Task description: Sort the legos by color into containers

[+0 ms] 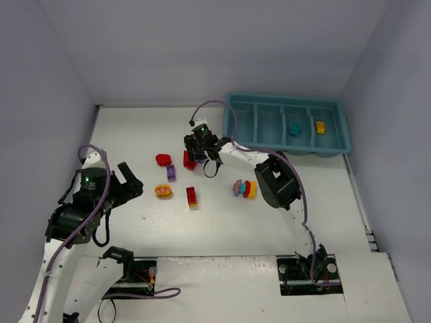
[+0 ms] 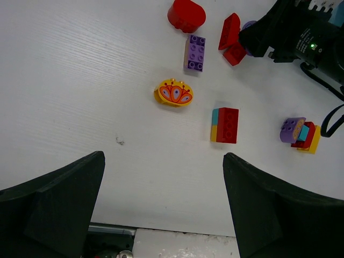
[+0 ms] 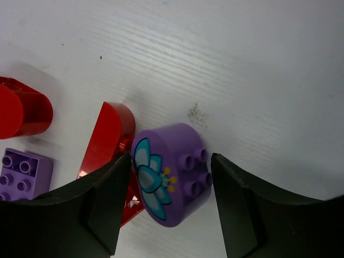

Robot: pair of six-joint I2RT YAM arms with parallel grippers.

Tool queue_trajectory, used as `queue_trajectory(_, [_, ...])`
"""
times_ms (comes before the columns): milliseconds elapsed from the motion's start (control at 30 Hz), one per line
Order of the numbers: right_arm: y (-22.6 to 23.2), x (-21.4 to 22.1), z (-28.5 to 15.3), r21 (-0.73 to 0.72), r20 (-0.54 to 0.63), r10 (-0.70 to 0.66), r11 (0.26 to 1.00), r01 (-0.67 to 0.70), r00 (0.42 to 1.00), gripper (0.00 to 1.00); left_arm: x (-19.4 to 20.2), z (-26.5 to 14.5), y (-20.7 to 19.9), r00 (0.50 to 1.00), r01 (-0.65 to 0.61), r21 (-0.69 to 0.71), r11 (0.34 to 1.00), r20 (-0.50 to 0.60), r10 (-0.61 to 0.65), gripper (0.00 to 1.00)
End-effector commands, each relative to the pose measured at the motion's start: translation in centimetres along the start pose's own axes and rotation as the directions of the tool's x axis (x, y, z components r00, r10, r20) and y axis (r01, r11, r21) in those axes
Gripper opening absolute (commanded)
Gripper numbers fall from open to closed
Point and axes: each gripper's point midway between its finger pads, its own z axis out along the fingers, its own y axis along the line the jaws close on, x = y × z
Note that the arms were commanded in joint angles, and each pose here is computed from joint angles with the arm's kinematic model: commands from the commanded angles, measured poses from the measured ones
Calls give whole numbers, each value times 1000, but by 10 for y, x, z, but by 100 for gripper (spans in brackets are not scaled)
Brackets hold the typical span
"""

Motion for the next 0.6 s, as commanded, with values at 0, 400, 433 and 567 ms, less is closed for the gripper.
queue_trajectory(0, [7, -9, -9, -14, 28, -3, 1000, 3, 1000, 57, -10, -6, -5, 999, 12, 15, 1000, 36, -12, 84])
queue_trajectory(400, [9, -40, -45, -28, 106, -32, 999, 35, 994, 0, -18, -17, 0, 998, 0, -9, 1000, 59, 0, 84])
queue_trajectory(433, [7, -45, -52, -21, 119, -40, 999, 42, 992, 0, -20, -19, 2, 998, 1, -19, 1000, 69, 0, 84])
queue_trajectory(567, [-8, -103, -113, 19, 264, -54, 999, 51, 963, 0, -25, -25, 6, 995, 15, -35, 999, 99, -12, 84])
